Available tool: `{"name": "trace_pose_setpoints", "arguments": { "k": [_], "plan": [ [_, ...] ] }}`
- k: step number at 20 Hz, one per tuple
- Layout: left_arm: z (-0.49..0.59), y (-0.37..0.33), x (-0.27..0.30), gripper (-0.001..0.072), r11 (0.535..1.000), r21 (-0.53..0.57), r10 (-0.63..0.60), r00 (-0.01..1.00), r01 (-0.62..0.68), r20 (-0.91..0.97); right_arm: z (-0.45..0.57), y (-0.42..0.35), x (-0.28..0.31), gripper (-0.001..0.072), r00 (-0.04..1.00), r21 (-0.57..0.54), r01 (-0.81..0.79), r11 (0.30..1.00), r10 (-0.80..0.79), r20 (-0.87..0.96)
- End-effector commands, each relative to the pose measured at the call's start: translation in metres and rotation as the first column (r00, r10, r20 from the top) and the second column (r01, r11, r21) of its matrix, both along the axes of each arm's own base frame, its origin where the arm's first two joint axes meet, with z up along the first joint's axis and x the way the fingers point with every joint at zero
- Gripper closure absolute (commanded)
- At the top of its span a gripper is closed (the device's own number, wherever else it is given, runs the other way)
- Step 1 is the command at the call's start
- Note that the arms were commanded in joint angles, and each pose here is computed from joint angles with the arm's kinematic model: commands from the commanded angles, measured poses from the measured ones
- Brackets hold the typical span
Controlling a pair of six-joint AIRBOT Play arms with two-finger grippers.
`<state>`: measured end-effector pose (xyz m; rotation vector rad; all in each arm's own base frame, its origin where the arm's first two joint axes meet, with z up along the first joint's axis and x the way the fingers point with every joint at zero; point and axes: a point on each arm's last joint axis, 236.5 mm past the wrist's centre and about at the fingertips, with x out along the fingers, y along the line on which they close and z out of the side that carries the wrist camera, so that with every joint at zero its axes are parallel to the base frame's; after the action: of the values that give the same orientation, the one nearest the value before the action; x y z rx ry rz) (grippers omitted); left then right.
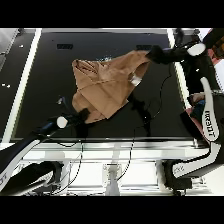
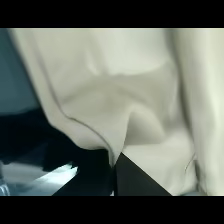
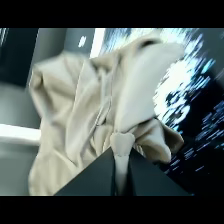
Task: Fold the clothes and pants, and hang the long-sleeved shirts on hangers.
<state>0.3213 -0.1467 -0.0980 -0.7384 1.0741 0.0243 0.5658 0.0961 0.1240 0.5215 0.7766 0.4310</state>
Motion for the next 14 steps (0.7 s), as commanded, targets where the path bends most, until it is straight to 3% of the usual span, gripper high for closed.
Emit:
{"name": "trace_pose_setpoints", "arguments": {
  "k": [1,4,7,11,14],
  "plan": [
    [0.045,0.073,0.032,0.0693,0.990,0.106,0.070,0.984,-0.088,0.164,0.045,-0.065,0.012,0.0675,0.990,-0.034,0.105,0.994,-0.101,0.100],
    [0.122,0.159,0.053,0.0694,0.937,0.286,0.077,0.915,-0.203,0.395,0.070,-0.110,0.011,0.0676,0.977,-0.044,0.165,0.985,-0.157,0.141],
    [0.213,0.237,0.050,0.0693,0.824,0.405,0.090,0.798,-0.396,0.596,0.088,-0.143,0.008,0.0676,0.965,-0.052,0.209,0.976,-0.198,0.172],
    [0.307,0.305,0.024,0.0693,0.678,0.363,0.116,0.581,-0.639,0.806,0.090,-0.158,0.002,0.0675,0.965,-0.074,0.220,0.973,-0.206,0.163],
    [0.310,0.333,0.013,0.0693,0.625,0.354,0.154,0.556,-0.695,0.817,0.077,-0.168,-0.001,0.0675,0.967,-0.154,0.232,0.961,-0.210,0.144]
  ]
}}
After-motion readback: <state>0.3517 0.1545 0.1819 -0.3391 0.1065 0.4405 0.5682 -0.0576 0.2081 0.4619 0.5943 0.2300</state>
